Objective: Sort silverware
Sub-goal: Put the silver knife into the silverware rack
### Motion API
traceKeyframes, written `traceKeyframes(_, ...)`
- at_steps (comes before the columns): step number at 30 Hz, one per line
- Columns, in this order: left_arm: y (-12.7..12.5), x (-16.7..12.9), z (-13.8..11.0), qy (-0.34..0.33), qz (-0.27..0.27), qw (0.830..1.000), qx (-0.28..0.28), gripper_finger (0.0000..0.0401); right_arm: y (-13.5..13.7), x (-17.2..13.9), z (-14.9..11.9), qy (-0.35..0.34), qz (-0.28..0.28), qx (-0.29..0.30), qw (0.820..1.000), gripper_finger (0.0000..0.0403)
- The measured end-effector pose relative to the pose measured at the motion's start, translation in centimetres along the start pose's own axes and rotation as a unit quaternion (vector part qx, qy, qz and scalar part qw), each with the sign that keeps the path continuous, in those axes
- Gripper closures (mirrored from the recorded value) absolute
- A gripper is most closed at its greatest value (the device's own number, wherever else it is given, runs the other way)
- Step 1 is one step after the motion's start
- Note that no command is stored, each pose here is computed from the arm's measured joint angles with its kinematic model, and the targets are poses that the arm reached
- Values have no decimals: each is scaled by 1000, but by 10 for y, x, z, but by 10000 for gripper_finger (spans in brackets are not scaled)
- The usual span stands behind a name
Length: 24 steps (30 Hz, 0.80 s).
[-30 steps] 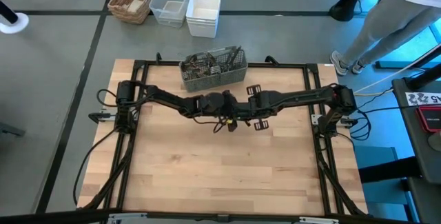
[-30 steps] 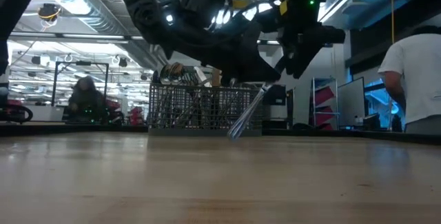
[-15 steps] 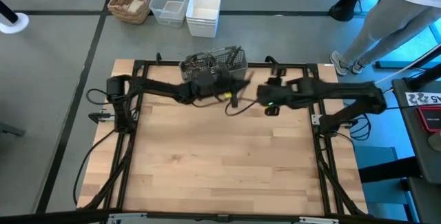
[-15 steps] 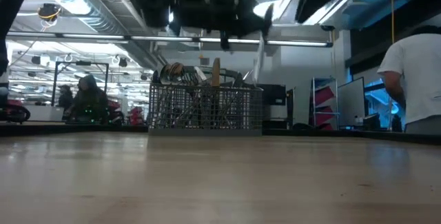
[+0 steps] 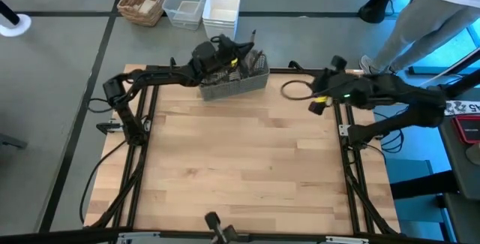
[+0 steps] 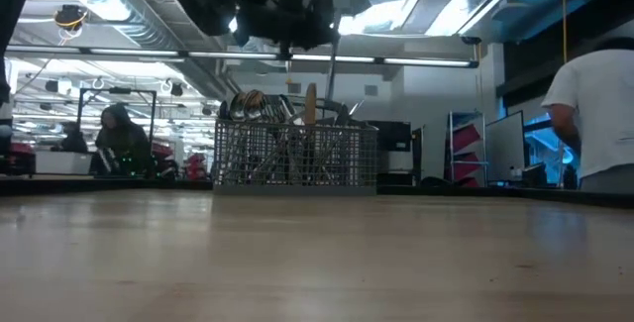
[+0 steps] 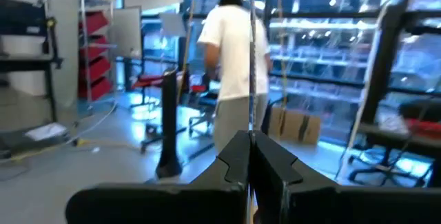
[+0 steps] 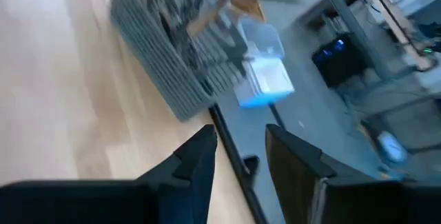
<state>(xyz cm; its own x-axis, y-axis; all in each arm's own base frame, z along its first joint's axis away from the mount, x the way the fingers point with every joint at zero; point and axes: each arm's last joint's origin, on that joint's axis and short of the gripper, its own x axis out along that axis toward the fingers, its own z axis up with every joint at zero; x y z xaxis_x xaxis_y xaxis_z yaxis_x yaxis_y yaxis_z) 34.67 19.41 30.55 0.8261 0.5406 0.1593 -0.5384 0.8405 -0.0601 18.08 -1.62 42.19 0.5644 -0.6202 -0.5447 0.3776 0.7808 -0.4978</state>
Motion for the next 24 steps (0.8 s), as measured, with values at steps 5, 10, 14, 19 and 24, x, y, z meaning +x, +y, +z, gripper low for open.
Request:
traceKeyframes(5, 15, 2, -9, 28, 12, 999, 22, 401, -10, -17, -15, -105, 33, 64, 992, 272)
traceKeyframes(10, 18, 9, -30, 46, 12, 998, 35, 401, 2, -9, -39, -227, 76, 116, 964, 272)
traceKeyframes(14, 17, 14, -53, 75, 9, 996, 46, 401, 15, 3, -66, -276, 84, 152, 945, 272)
traceKeyframes(19, 12, 15, -60, 83, -2, 991, 109, 398, 34, 22, -101, -257, 107, 194, 941, 272)
traceKeyframes(24, 9, 12, -73, 152, -9, 982, 112, 379, 57, 45, -128, -271, 150, 225, 924, 272)
